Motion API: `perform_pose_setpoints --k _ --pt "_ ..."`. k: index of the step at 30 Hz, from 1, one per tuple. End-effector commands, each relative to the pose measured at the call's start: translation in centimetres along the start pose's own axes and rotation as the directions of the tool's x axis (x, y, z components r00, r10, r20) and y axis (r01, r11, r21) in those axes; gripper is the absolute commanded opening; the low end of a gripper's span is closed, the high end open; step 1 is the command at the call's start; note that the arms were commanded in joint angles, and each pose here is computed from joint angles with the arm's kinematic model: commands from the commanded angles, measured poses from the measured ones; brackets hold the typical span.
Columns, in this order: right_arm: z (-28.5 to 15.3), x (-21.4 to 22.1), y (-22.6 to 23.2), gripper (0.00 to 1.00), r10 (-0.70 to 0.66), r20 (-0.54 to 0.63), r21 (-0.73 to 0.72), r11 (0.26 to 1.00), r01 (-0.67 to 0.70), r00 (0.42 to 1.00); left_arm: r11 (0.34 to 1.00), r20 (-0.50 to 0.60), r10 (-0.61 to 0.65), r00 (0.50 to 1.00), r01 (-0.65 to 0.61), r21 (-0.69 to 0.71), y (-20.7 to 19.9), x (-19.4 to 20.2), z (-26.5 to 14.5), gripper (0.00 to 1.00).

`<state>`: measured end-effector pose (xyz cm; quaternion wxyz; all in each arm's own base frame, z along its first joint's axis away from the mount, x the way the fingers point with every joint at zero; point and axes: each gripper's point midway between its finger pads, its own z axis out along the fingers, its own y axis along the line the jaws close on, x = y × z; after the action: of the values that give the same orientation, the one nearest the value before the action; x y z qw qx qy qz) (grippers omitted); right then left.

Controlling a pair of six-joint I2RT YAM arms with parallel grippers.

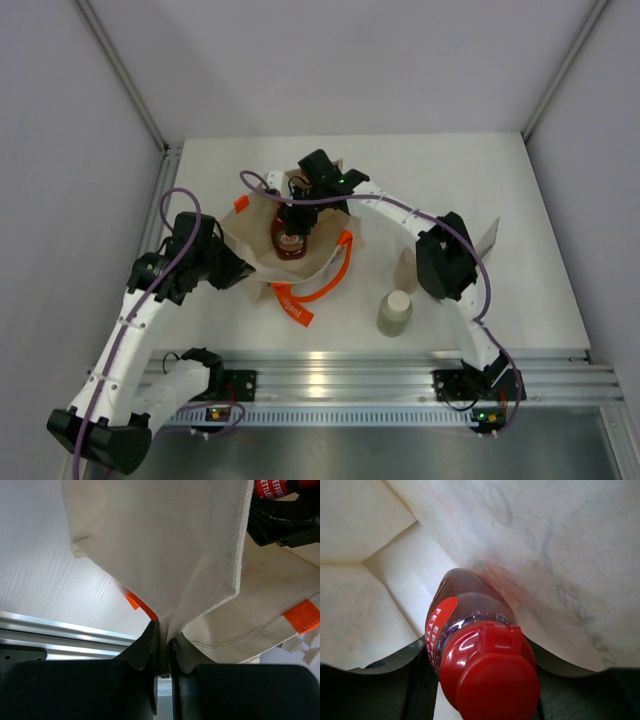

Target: Take the personal care products out of the canvas bag

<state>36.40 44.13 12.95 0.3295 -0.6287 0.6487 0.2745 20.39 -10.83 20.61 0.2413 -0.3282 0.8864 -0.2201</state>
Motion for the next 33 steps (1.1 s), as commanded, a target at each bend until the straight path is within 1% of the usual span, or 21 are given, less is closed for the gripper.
perform_pose_setpoints --k 1,4,5,9,13,16,19,20,22,23,27,29,31,32,33 --pt "-5.2 -8.5 -1.6 0.00 -0.046 0.233 0.095 0.995 0.024 0.971 1.000 0.001 -0.003 1.000 0.003 -0.031 0.8 0.1 0.5 0.00" --pt "-6.6 -9.7 -1.5 0.00 -0.030 0.260 0.120 0.993 -0.002 0.965 0.999 0.014 -0.008 1.000 0.008 -0.035 0.9 -0.2 0.4 0.00" --pt "-7.8 -10.7 -1.4 0.00 -0.046 0.285 0.137 0.991 0.007 0.957 0.999 0.014 -0.008 1.000 0.009 -0.036 0.9 -0.2 0.4 0.00" --pt "-9.7 -11.7 -0.9 0.00 -0.049 0.304 0.170 0.985 -0.004 0.951 0.999 0.031 -0.018 0.999 0.019 -0.042 0.8 -0.5 0.4 0.00" --pt "-11.7 -13.1 -0.1 0.00 -0.078 0.325 0.197 0.980 0.014 0.943 0.999 0.035 -0.028 0.999 0.030 -0.042 0.7 -0.7 0.4 0.00" --pt "-13.1 -13.9 0.4 0.00 -0.085 0.341 0.211 0.977 0.012 0.936 0.997 0.070 -0.032 0.997 0.036 -0.063 1.0 -1.3 0.5 0.00" --pt "-15.3 -15.1 0.8 0.00 -0.078 0.370 0.238 0.971 -0.013 0.926 0.997 0.078 -0.037 0.996 0.042 -0.067 1.0 -1.5 0.6 0.00" --pt "-16.8 -15.9 1.0 0.00 -0.086 0.387 0.261 0.965 -0.019 0.918 0.997 0.078 -0.037 0.996 0.042 -0.071 1.0 -1.5 0.6 0.00" --pt "-18.5 -16.8 1.3 0.00 -0.067 0.413 0.281 0.958 -0.057 0.908 0.997 0.082 -0.034 0.996 0.040 -0.072 0.9 -1.7 0.6 0.00" --pt "-20.6 -17.9 1.7 0.00 -0.077 0.439 0.302 0.951 -0.066 0.895 0.996 0.086 -0.034 0.996 0.041 -0.076 0.9 -1.8 0.6 0.00" --pt "-25.5 -19.1 2.4 0.00 -0.020 0.479 0.366 0.913 -0.179 0.878 0.996 0.093 -0.026 0.995 0.034 -0.084 0.9 -2.0 0.7 0.00" --pt "-27.8 -18.7 3.2 0.00 0.009 0.477 0.388 0.895 -0.220 0.879 0.996 0.092 -0.023 0.996 0.031 -0.086 0.8 -2.1 0.8 0.00" --pt "-29.6 -18.2 3.3 0.00 0.046 0.488 0.425 0.860 -0.283 0.872 0.996 0.093 -0.018 0.995 0.027 -0.089 0.8 -2.1 0.8 0.00" --pt "-31.3 -18.3 3.8 0.00 0.045 0.502 0.443 0.845 -0.301 0.864 0.995 0.094 -0.018 0.995 0.027 -0.091 0.8 -2.2 0.9 0.00" --pt "-32.0 -17.2 3.7 0.00 0.086 0.492 0.467 0.814 -0.346 0.866 0.995 0.094 -0.017 0.995 0.025 -0.093 0.9 -2.2 0.9 0.00"
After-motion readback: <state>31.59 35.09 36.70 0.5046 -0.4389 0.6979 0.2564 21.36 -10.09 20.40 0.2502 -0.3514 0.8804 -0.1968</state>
